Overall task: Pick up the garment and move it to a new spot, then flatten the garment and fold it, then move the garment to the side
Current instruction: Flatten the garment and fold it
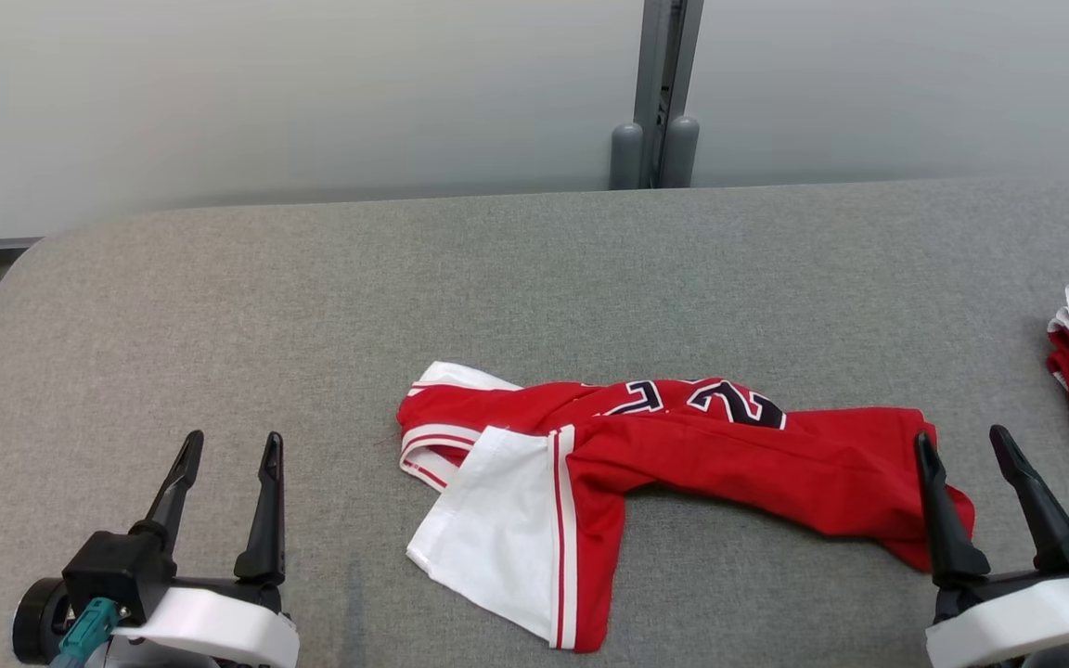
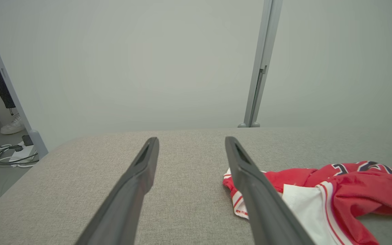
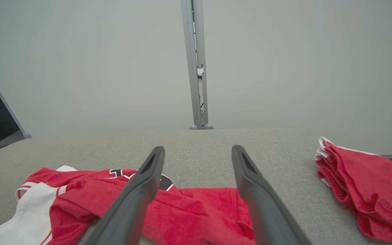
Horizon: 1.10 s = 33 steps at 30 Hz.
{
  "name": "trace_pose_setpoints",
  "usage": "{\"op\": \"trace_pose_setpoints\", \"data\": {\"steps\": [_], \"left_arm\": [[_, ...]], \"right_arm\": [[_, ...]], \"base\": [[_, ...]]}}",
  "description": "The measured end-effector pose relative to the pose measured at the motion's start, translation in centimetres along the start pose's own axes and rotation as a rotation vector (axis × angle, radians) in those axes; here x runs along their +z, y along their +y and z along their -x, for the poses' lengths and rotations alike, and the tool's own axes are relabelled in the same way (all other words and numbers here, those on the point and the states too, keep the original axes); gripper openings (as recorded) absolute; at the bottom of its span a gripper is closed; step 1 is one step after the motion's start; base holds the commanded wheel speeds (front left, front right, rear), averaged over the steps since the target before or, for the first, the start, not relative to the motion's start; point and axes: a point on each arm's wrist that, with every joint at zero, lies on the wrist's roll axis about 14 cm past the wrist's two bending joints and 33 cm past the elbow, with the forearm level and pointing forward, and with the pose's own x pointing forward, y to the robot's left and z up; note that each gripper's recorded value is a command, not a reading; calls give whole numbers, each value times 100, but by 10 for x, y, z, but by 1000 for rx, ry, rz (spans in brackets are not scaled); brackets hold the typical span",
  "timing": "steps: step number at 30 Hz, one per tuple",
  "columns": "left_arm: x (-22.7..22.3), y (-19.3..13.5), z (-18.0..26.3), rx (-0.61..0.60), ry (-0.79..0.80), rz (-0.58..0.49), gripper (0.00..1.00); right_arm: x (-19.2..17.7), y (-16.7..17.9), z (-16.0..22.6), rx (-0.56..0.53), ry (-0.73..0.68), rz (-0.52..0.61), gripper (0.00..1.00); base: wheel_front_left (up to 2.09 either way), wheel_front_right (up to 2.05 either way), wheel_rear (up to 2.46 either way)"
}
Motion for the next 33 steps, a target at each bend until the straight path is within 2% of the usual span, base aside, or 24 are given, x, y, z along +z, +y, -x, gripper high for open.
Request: {"op": "trace_pose_setpoints", "data": {"steps": [5, 16, 22, 27, 33], "left_arm": [[-1, 0, 9, 5, 15, -5, 100], [-6, -4, 9, -2, 35, -2, 100], [-12, -21, 3, -61, 63, 5, 100], [-39, -46, -5, -148, 154, 46, 100], [-92, -71, -4, -241, 351, 99, 100]], "right_arm": [[3, 5, 14, -6, 13, -10, 100], [0, 7, 13, -7, 33, -17, 100], [-5, 8, 9, -3, 48, -19, 100], [-11, 9, -2, 2, 63, -21, 100], [-23, 6, -11, -4, 97, -24, 100]], "base": [[0, 0, 0], [0, 0, 0], [0, 0, 0], [0, 0, 0], [0, 0, 0]]}}
